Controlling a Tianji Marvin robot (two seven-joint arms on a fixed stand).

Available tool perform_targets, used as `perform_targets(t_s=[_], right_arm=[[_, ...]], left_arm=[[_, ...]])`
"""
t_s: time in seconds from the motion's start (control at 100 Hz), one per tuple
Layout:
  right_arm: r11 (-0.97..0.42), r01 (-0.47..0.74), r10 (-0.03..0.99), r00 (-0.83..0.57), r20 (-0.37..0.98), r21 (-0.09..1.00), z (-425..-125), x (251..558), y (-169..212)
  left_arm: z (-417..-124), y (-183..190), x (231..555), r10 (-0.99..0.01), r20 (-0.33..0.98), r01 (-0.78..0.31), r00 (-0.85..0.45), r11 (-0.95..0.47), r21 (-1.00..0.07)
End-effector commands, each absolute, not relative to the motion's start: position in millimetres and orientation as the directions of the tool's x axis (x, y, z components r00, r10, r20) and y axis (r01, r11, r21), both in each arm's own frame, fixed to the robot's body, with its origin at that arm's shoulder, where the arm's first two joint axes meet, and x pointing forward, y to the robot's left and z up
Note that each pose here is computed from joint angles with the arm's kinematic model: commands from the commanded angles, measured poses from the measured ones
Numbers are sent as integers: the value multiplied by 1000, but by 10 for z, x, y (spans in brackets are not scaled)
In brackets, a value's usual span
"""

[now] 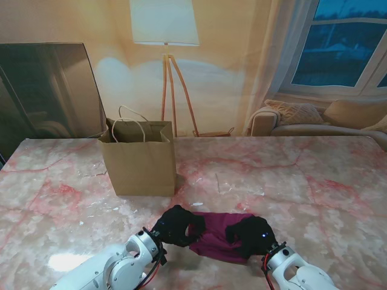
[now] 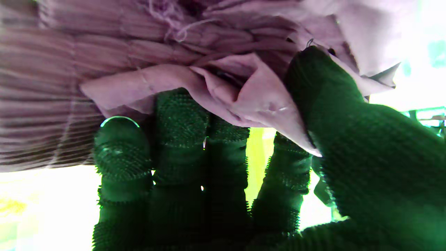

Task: Fold the socks and the shorts into the kraft paper bag

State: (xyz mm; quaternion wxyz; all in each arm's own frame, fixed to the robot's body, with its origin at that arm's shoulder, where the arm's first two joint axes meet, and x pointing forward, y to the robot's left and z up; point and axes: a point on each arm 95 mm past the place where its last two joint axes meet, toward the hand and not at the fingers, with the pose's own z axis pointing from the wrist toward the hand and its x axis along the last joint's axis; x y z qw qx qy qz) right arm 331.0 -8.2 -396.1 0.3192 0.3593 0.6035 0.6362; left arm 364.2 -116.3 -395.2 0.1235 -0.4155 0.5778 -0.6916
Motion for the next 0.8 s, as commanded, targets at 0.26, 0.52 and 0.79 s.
perform_targets(t_s=[0.26,0.52,0.79], right_arm=[[-8,146,823,-561,90,989,-4032,3140,-70],[16,168,809,-581,86,986,-3978,3065,-92],[-117,135,812,-558,173,984,-3877,3009,-145]], left_arm=[[-3822,-1012,3527,-635,473,-369,-610,-301,-880],[-3615,-898,3504,-614,527,-392,-587,-354,-849],[-3404,-934,3492,-576,567,-361,-589,-439,-822]])
